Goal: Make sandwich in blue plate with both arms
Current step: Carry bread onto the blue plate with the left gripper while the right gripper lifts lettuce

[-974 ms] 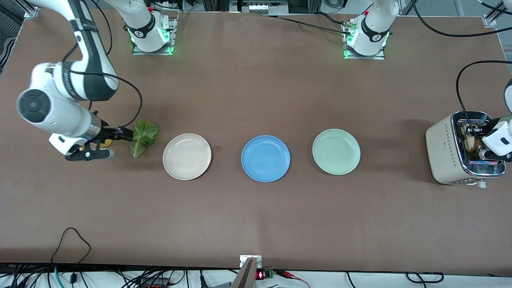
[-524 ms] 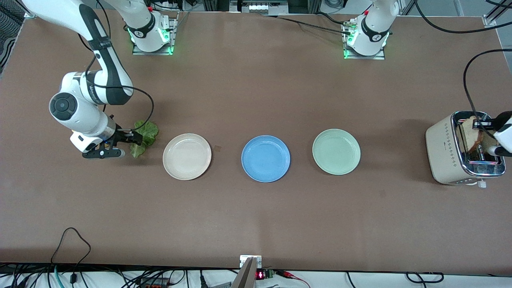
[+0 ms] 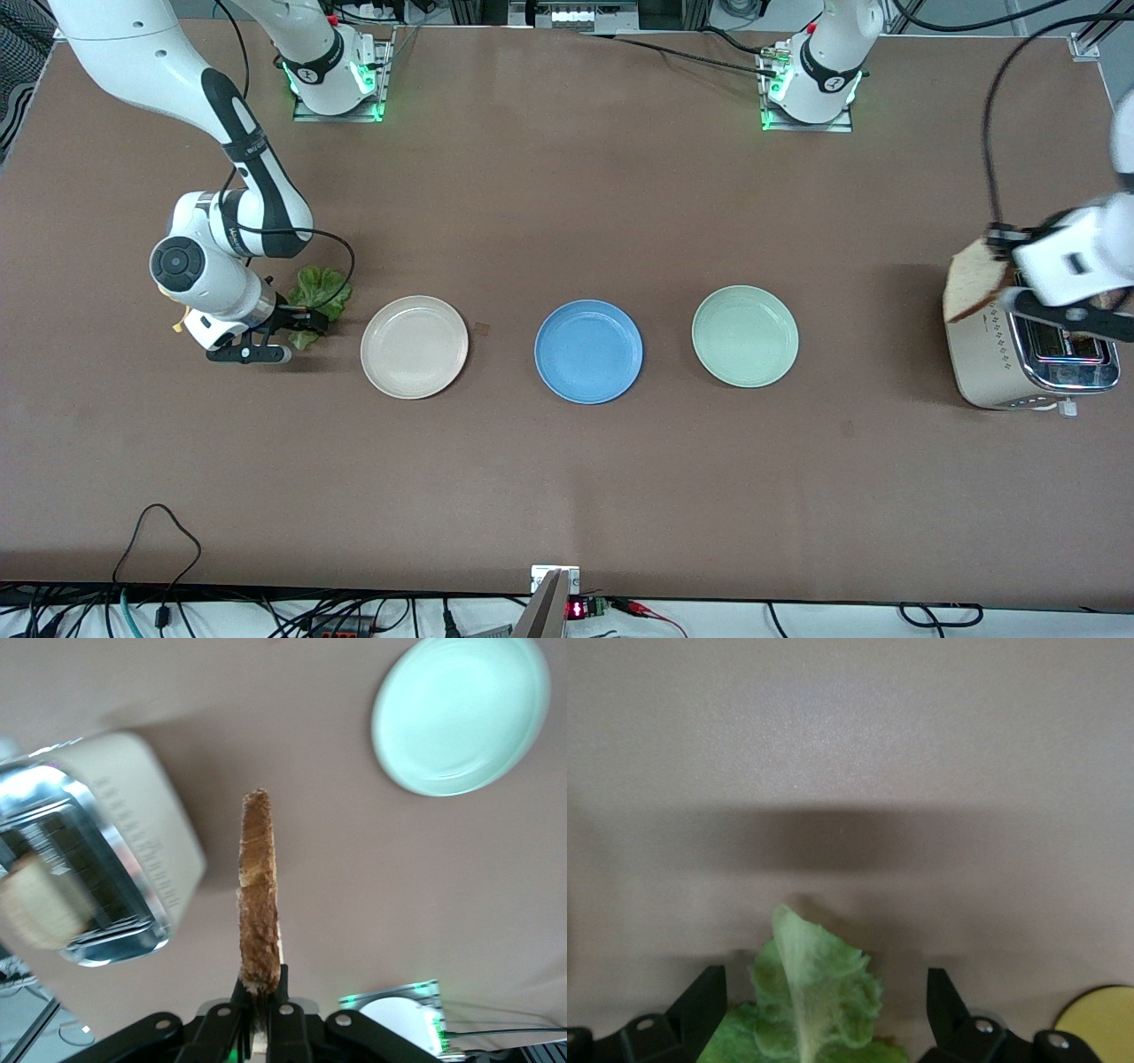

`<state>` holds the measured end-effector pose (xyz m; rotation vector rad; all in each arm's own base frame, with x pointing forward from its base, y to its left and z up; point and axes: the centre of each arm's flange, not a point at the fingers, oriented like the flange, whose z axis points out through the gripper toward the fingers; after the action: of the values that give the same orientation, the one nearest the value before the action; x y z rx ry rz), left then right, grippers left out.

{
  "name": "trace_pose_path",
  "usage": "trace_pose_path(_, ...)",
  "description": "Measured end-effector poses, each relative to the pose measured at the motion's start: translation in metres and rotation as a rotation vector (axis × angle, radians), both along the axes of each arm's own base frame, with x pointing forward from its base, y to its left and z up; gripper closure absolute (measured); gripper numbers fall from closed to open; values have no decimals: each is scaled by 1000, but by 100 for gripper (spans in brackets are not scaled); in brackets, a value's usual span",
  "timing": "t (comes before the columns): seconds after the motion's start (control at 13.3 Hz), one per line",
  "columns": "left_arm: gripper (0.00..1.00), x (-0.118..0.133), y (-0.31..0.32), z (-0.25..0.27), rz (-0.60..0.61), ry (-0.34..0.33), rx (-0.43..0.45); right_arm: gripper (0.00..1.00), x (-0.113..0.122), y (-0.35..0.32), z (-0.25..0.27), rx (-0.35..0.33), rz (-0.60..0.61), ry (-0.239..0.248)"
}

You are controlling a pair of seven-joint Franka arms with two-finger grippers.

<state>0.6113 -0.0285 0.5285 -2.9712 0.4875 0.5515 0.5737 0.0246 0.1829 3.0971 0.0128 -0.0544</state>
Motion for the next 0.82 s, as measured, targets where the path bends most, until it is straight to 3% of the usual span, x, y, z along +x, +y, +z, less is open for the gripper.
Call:
trace_pose_path(0.15,92,-1,-46,-13,62,28,-87,20,0,0,-2,0,-1,3)
trace_pose_path(0.37,92,2,-82,-34,218,103,-228,58,2,0,0,0,-1,-3)
trace_pose_path(0.6,93,12,-124,-57,376,204,-435,89,4,0,2,0,-2,-3)
trace_pose_path(0.82,93,33,-152,-91,491,303,-688,94,11,0,10,-3,-3,19)
